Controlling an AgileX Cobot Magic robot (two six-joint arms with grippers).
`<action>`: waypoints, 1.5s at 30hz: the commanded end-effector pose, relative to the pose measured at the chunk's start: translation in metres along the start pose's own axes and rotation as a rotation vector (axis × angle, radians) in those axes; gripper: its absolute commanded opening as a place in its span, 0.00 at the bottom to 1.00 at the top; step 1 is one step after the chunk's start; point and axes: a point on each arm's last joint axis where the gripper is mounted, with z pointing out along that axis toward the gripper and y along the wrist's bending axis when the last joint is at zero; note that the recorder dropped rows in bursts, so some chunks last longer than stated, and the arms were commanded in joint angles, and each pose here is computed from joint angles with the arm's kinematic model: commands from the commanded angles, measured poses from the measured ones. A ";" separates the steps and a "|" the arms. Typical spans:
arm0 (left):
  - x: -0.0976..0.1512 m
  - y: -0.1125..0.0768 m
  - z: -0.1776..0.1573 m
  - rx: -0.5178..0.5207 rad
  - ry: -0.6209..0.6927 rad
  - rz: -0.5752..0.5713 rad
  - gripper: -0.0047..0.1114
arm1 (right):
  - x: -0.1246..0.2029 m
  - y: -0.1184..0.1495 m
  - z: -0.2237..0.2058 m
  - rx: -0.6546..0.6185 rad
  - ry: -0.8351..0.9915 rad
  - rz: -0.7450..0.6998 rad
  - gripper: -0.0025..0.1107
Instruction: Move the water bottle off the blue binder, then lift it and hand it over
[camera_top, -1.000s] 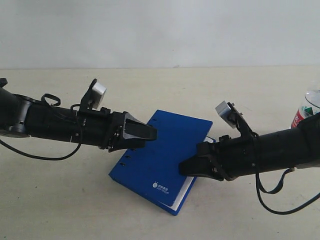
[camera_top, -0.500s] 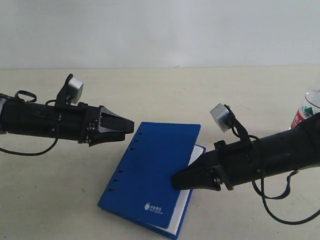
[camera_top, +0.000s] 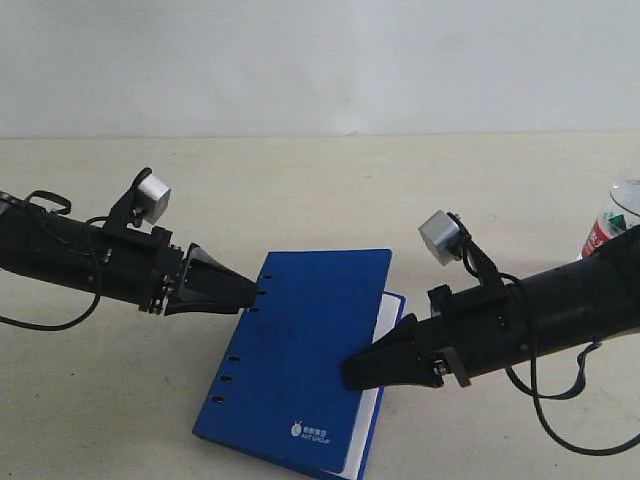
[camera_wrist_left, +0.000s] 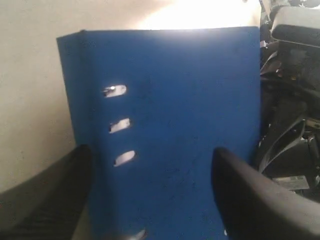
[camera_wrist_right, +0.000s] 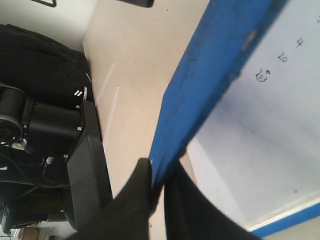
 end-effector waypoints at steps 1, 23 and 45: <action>0.002 0.004 0.001 -0.006 0.012 -0.002 0.59 | -0.007 0.018 -0.007 -0.029 -0.014 -0.091 0.02; -0.002 0.014 0.023 0.083 -0.150 -0.113 0.59 | -0.013 0.043 -0.018 -0.020 -0.007 -0.147 0.02; -0.002 -0.011 0.057 0.134 -0.127 -0.057 0.12 | -0.013 0.005 -0.026 0.415 -0.042 0.125 0.04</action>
